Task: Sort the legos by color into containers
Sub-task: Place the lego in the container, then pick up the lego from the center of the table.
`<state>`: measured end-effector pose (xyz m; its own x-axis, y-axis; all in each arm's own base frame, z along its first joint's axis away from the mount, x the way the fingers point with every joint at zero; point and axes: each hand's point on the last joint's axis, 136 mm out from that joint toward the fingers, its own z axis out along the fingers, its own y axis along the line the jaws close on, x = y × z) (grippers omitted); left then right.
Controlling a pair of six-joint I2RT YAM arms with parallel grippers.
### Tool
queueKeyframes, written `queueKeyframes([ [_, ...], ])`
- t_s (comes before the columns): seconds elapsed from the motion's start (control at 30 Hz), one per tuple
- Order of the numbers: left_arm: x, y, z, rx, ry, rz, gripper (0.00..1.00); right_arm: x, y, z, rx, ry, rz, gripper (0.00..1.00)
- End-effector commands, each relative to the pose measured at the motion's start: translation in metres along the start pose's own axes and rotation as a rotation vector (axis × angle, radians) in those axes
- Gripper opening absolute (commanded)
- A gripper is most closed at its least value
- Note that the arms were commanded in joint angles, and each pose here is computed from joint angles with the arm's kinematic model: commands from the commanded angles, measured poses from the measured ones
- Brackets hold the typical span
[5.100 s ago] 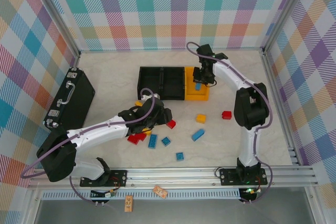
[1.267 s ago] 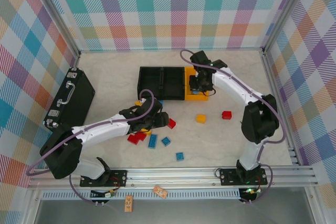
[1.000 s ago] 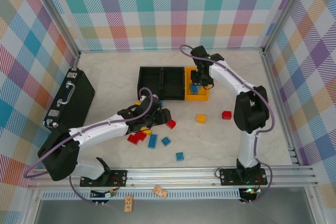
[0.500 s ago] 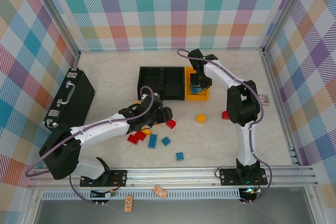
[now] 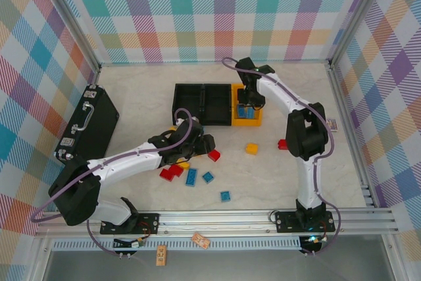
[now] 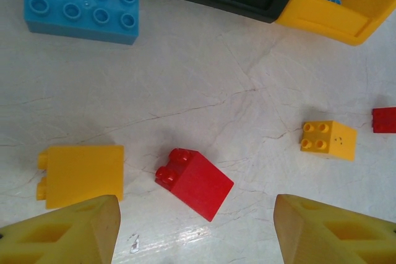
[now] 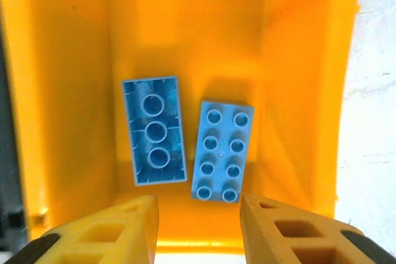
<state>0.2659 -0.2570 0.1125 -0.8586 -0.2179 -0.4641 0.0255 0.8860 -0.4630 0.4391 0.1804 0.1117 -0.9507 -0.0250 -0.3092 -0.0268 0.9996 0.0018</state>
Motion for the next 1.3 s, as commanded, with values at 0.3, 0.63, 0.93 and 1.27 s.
queueKeyframes([
  [0.3, 0.002, 0.02, -0.02, -0.075, -0.007, 0.002, 0.67, 0.036, 0.013, -0.079, -0.208, -0.1, 0.028, 0.41],
  [0.63, 0.008, 0.041, -0.021, -0.185, 0.031, 0.011, 0.66, 0.095, 0.016, -0.085, -0.368, -0.086, 0.043, 0.46],
  [0.93, 0.014, 0.049, -0.003, -0.266, 0.088, 0.039, 0.66, 0.142, 0.005, -0.071, -0.389, -0.031, 0.069, 0.47],
  [1.27, 0.006, 0.058, 0.028, -0.413, 0.14, 0.118, 0.68, 0.182, 0.014, -0.068, -0.44, 0.023, 0.059, 0.47],
])
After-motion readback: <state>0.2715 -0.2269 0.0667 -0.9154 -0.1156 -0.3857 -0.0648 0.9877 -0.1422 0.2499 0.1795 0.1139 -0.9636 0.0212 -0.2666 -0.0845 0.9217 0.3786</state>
